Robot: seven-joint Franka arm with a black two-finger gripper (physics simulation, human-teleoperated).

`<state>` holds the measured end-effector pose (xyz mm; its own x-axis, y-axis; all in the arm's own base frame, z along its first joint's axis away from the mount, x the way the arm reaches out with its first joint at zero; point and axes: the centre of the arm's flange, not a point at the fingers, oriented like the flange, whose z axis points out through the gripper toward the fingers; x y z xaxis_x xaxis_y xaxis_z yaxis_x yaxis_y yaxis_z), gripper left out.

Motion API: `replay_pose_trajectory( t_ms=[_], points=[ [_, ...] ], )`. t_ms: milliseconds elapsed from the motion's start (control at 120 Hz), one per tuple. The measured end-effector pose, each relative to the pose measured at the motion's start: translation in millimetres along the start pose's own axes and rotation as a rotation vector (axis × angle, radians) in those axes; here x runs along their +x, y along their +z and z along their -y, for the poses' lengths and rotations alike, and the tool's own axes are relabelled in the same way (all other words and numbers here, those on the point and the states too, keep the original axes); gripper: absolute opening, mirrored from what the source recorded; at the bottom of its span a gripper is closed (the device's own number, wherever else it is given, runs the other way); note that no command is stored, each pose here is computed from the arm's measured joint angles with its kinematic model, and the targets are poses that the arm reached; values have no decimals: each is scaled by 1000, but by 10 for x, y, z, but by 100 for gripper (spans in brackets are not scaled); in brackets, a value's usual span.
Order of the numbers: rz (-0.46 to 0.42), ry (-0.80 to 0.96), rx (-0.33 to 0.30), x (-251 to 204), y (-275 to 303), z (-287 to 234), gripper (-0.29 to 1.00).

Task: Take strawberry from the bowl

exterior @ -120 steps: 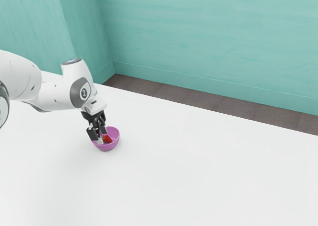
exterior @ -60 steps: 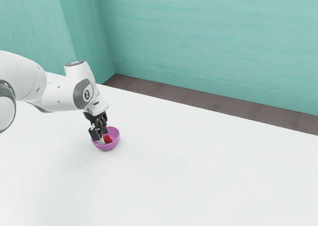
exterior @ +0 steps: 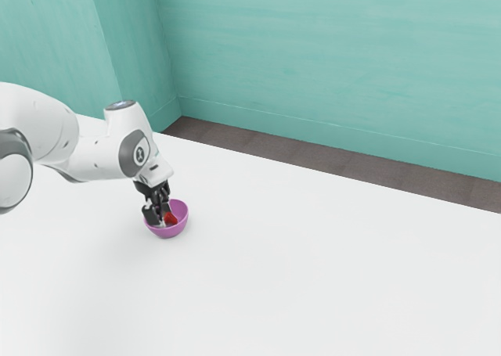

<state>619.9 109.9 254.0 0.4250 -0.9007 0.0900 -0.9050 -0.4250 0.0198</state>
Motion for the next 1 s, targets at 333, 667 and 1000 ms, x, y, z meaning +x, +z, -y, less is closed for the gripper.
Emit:
replay_pose_trajectory(
  t_ms=[333, 667, 1000],
  points=[
    [-3, -3, 8, 37, -21, 0, 24],
    [-23, 3, 46, 67, -276, -32, 7],
    [-77, 206, 62, 1123, -768, -893, 1]
  ],
)
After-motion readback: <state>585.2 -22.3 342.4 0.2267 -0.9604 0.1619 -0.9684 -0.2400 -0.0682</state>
